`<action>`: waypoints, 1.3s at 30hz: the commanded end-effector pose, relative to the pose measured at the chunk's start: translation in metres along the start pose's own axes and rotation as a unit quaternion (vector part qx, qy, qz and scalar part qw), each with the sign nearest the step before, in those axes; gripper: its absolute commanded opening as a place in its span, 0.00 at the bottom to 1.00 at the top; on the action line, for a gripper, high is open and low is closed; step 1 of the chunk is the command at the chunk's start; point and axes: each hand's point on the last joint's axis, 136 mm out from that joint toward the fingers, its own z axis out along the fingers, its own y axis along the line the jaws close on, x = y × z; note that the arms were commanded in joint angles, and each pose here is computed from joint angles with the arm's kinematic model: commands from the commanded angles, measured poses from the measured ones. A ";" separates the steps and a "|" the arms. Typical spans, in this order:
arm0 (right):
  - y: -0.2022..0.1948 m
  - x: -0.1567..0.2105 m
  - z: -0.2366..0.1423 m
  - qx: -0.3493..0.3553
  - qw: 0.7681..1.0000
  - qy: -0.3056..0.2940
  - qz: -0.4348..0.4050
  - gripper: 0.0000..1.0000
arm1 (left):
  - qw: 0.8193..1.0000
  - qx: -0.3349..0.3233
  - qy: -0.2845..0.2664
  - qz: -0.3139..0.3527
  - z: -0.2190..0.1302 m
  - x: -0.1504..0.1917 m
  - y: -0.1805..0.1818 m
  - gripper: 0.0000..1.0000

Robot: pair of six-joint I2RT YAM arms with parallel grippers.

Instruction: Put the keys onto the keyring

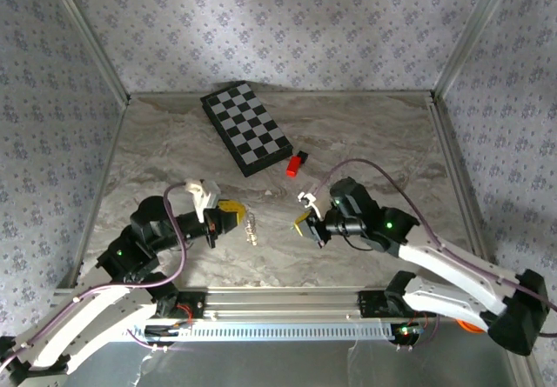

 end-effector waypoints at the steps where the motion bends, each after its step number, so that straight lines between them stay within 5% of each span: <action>1: 0.035 -0.038 -0.018 -0.060 0.993 -0.087 -0.053 0.00 | 0.997 0.058 -0.030 0.042 -0.009 -0.026 -0.028 0.00; 13: 0.112 -0.111 -0.102 -0.209 0.918 -0.316 -0.115 0.00 | 0.981 0.164 -0.052 0.091 -0.021 -0.036 -0.076 0.00; 20: 0.124 -0.113 -0.111 -0.239 0.902 -0.336 -0.128 0.00 | 0.977 0.180 -0.044 0.101 -0.018 -0.036 -0.083 0.00; 23: 0.095 -0.103 -0.089 -0.162 0.931 -0.306 -0.119 0.00 | 0.974 0.193 -0.048 0.110 -0.020 -0.038 -0.090 0.00; 30: 0.094 -0.097 -0.084 -0.147 0.945 -0.270 -0.113 0.00 | 0.970 0.201 -0.060 0.120 -0.026 -0.040 -0.097 0.00; 39: 0.112 -0.105 -0.081 -0.169 0.936 -0.288 -0.116 0.00 | 0.969 0.204 -0.068 0.121 -0.023 -0.042 -0.099 0.00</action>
